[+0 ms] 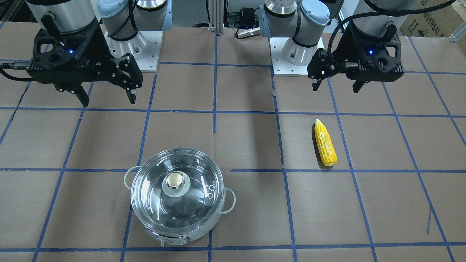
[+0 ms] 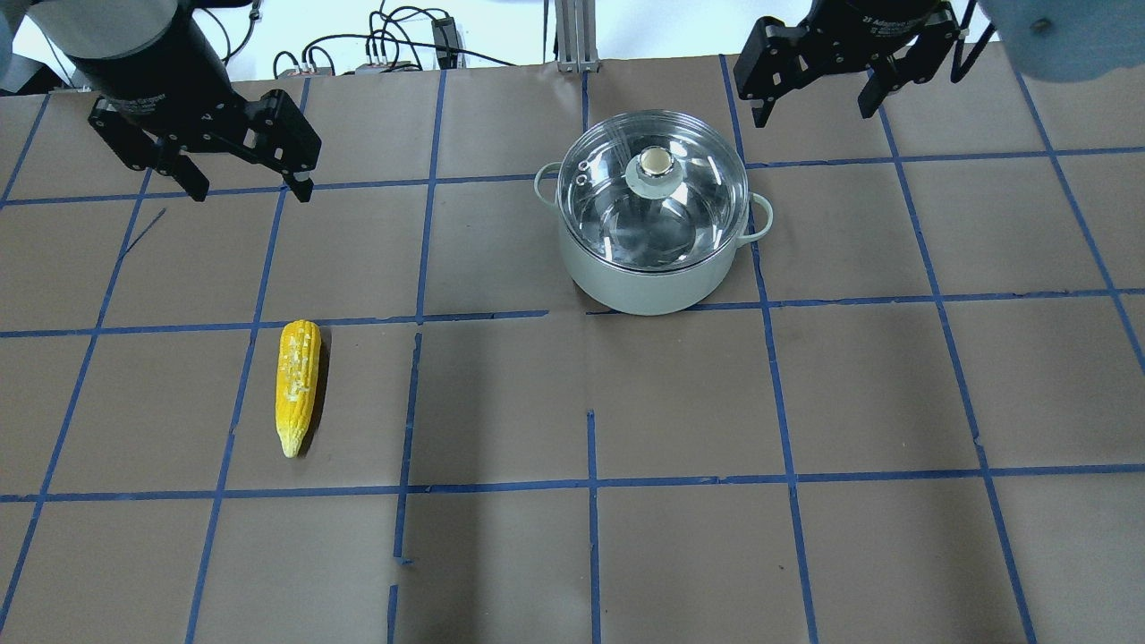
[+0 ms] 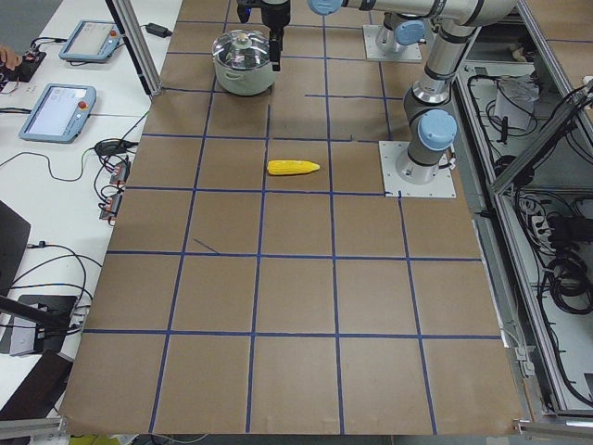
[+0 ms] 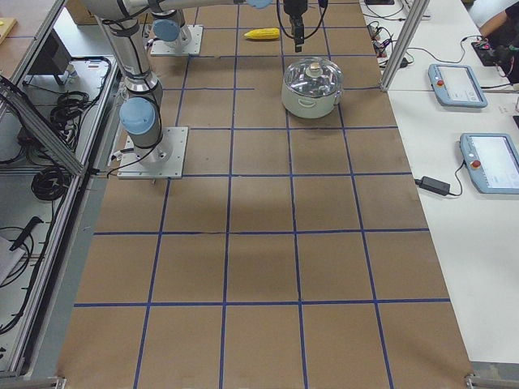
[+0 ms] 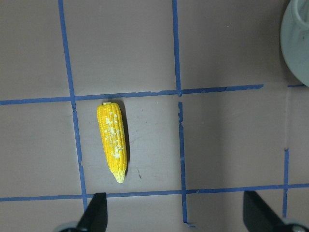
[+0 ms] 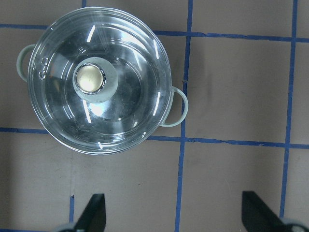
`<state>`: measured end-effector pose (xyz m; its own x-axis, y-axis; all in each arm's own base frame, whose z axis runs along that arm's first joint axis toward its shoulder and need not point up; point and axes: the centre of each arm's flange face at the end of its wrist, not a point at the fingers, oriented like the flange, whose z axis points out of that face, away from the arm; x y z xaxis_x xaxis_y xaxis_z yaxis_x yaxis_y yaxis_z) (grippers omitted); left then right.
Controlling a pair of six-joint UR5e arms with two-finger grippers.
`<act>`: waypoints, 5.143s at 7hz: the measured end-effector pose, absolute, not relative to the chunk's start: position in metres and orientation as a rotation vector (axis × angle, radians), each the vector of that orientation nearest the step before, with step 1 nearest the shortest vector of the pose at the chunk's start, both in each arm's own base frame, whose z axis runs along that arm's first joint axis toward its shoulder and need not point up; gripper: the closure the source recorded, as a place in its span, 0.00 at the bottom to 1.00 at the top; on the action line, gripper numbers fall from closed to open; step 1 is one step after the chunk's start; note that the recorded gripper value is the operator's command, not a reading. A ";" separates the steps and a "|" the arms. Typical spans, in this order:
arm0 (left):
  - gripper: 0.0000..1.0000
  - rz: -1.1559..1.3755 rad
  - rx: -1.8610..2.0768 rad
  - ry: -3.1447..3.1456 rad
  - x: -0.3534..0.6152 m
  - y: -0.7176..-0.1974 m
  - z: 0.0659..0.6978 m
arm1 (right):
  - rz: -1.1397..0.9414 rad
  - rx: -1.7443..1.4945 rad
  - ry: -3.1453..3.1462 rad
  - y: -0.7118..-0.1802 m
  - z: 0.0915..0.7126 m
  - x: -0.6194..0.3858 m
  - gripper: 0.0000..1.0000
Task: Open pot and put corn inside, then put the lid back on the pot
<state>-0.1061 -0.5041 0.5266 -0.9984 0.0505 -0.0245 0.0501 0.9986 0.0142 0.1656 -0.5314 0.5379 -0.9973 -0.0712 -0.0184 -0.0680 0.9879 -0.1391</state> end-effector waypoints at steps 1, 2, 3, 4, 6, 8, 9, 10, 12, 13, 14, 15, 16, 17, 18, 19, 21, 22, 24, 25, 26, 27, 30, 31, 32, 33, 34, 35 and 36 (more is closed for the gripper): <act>0.00 0.022 0.080 3.115 -0.106 -0.504 0.526 | -0.166 -0.110 3.109 -0.531 0.534 0.166 0.01; 0.00 0.021 0.081 3.114 -0.106 -0.503 0.526 | -0.075 -0.109 3.111 -0.529 0.525 0.166 0.01; 0.00 0.020 0.081 3.114 -0.106 -0.502 0.526 | -0.029 -0.108 3.114 -0.527 0.522 0.165 0.01; 0.00 0.021 0.081 3.114 -0.106 -0.502 0.526 | -0.011 -0.108 3.120 -0.526 0.520 0.165 0.01; 0.00 0.021 0.081 3.114 -0.106 -0.502 0.526 | 0.004 -0.108 3.125 -0.528 0.517 0.165 0.01; 0.00 0.021 0.083 3.114 -0.107 -0.502 0.526 | 0.003 -0.104 3.122 -0.535 0.514 0.166 0.01; 0.00 0.021 0.083 3.115 -0.107 -0.501 0.526 | 0.006 -0.098 3.117 -0.549 0.510 0.169 0.01; 0.00 0.021 0.083 3.115 -0.107 -0.502 0.526 | 0.003 -0.106 3.114 -0.570 0.507 0.176 0.01; 0.00 0.022 0.083 3.115 -0.107 -0.501 0.526 | -0.002 -0.152 3.116 -0.612 0.491 0.215 0.01; 0.00 0.023 0.083 3.114 -0.107 -0.501 0.526 | -0.001 -0.145 3.120 -0.628 0.474 0.235 0.02; 0.00 0.023 0.083 3.115 -0.107 -0.501 0.526 | -0.019 -0.133 3.121 -0.642 0.455 0.250 0.02; 0.00 0.024 0.083 3.115 -0.107 -0.501 0.525 | -0.038 -0.130 3.120 -0.653 0.438 0.259 0.02; 0.00 0.024 0.083 3.115 -0.107 -0.501 0.525 | -0.054 -0.129 3.119 -0.662 0.424 0.263 0.03; 0.00 0.024 0.083 3.116 -0.107 -0.501 0.525 | -0.067 -0.130 3.119 -0.669 0.411 0.265 0.03; 0.00 0.023 0.083 3.116 -0.107 -0.502 0.525 | -0.070 -0.134 3.119 -0.674 0.401 0.266 0.03; 0.00 0.023 0.083 3.116 -0.107 -0.502 0.525 | -0.063 -0.138 3.119 -0.677 0.393 0.267 0.05; 0.00 0.024 0.083 3.116 -0.107 -0.502 0.525 | -0.039 -0.143 3.122 -0.675 0.380 0.267 0.05; 0.00 0.024 0.083 3.117 -0.107 -0.501 0.525 | -0.041 -0.147 3.126 -0.674 0.373 0.267 0.05; 0.00 0.025 0.083 3.117 -0.107 -0.501 0.525 | -0.059 -0.147 3.133 -0.673 0.368 0.267 0.05; 0.00 0.026 0.083 3.117 -0.107 -0.501 0.525 | -0.076 -0.148 3.133 -0.672 0.367 0.269 0.04; 0.00 0.026 0.083 3.116 -0.107 -0.500 0.525 | -0.101 -0.155 3.130 -0.671 0.364 0.274 0.04; 0.00 0.026 0.083 3.116 -0.107 -0.500 0.525 | -0.124 -0.164 3.128 -0.669 0.357 0.277 0.04; 0.00 0.026 0.083 3.115 -0.107 -0.500 0.525 | -0.129 -0.176 3.140 -0.665 0.346 0.277 0.04; 0.00 0.026 0.083 3.115 -0.107 -0.500 0.525 | -0.126 -0.176 3.159 -0.664 0.346 0.274 0.04; 0.00 0.026 0.083 3.115 -0.107 -0.500 0.525 | -0.117 -0.176 3.170 -0.661 0.349 0.272 0.05; 0.00 0.026 0.083 3.115 -0.107 -0.500 0.525 | -0.105 -0.176 3.176 -0.657 0.351 0.271 0.05; 0.00 0.026 0.083 3.115 -0.107 -0.500 0.525 | -0.095 -0.176 3.177 -0.652 0.351 0.271 0.04; 0.00 0.026 0.083 3.115 -0.107 -0.500 0.525 | -0.091 -0.174 3.177 -0.650 0.349 0.270 0.05; 0.00 0.026 0.083 3.114 -0.107 -0.500 0.525 | -0.094 -0.173 3.176 -0.649 0.347 0.270 0.07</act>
